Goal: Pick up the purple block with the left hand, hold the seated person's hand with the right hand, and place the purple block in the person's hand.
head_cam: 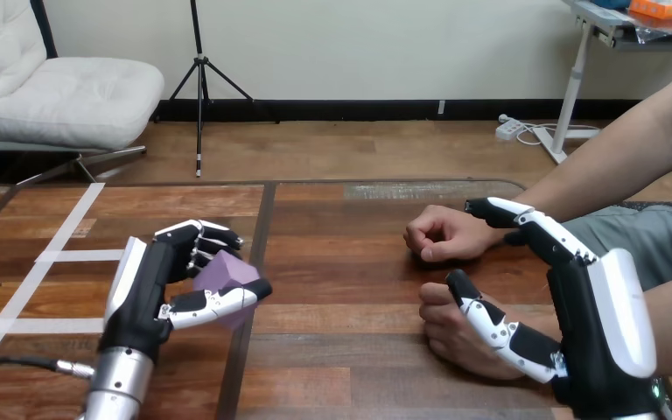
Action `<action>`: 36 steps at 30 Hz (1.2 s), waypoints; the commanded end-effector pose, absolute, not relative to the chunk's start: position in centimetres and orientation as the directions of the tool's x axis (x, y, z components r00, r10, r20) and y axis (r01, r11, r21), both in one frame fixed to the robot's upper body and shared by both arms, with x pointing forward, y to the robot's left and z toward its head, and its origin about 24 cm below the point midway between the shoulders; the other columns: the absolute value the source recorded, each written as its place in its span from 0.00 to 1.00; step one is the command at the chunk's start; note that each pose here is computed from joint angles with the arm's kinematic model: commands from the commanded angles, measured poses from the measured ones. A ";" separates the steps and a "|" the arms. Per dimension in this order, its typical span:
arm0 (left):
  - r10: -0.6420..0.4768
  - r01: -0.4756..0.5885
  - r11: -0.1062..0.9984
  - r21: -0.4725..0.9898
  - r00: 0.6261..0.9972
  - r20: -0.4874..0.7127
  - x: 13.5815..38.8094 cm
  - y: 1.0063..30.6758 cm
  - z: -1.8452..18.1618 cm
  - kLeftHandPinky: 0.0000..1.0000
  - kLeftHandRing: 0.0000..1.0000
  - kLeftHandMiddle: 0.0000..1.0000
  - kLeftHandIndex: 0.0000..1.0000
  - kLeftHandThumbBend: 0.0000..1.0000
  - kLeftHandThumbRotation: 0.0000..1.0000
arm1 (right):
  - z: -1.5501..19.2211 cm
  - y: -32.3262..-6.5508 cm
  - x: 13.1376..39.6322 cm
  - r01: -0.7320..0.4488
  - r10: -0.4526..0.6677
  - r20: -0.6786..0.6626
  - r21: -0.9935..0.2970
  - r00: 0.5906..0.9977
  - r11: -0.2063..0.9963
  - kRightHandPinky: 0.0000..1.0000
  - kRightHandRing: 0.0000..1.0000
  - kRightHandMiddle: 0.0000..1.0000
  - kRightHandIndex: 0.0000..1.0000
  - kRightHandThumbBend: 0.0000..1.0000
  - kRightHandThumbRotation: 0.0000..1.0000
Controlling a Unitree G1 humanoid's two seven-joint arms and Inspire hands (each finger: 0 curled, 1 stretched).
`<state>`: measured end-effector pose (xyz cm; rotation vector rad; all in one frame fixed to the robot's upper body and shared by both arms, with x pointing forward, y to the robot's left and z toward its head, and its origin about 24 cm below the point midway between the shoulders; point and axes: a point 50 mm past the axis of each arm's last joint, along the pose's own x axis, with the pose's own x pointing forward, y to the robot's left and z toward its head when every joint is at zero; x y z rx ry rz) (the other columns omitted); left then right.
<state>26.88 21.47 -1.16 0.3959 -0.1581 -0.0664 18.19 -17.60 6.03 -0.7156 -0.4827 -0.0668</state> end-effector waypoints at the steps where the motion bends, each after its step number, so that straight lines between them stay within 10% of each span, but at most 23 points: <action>1: -0.107 0.017 0.954 0.298 0.952 0.287 28.0 20.3 1.2 0.37 0.43 0.51 0.52 0.81 0.14 | 8.1 -18.2 18.8 0.265 0.128 0.486 -0.657 0.864 0.706 0.66 0.74 0.77 0.76 0.51 0.32; 36: -0.125 0.099 0.992 0.083 0.895 0.429 26.0 18.0 2.2 0.37 0.45 0.52 0.52 0.84 0.14 | 9.5 -21.6 20.3 0.046 0.169 0.112 -0.933 0.979 0.356 0.79 0.82 0.86 0.86 0.75 0.16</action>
